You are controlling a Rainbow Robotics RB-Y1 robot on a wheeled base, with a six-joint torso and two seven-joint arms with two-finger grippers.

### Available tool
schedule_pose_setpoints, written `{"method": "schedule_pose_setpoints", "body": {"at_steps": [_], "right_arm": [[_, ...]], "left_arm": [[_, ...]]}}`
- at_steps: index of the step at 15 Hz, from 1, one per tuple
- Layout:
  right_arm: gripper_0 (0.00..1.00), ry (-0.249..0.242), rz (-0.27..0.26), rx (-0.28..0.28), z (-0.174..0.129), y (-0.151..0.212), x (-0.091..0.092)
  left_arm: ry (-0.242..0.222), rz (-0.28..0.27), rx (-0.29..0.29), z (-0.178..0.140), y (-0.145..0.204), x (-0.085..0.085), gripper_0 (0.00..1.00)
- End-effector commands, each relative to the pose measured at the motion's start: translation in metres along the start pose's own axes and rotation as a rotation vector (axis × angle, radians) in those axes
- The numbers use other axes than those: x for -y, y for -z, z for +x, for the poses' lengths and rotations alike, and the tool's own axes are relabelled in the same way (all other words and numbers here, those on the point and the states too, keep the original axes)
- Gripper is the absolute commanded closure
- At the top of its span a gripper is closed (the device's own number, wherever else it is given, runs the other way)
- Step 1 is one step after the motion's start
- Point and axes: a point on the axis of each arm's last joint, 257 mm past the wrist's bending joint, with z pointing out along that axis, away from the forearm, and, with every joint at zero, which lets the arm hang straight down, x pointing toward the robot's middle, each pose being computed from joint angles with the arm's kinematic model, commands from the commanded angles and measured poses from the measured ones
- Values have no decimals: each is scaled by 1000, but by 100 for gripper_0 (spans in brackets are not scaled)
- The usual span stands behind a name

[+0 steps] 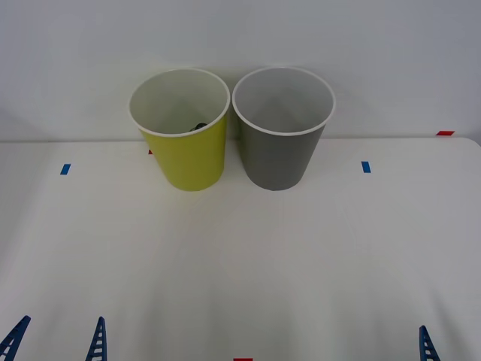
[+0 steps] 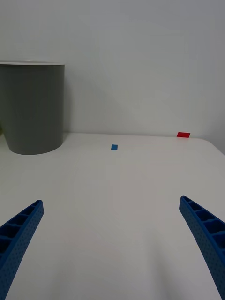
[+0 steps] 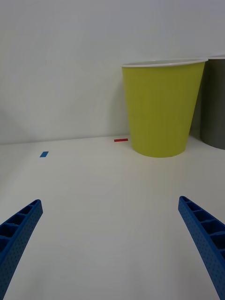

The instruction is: Put cans in the gray bin and PET bottles in the light green bin.

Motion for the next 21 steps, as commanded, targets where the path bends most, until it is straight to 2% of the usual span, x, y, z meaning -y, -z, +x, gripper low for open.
{"method": "schedule_pose_setpoints", "body": {"at_steps": [1,21], "right_arm": [[0,-15,-9,-4,1,1,-1],[0,-20,-8,-6,2,1,-2]], "left_arm": [[0,0,0,0,0,0,0],[0,0,0,0,0,0,0]]}}
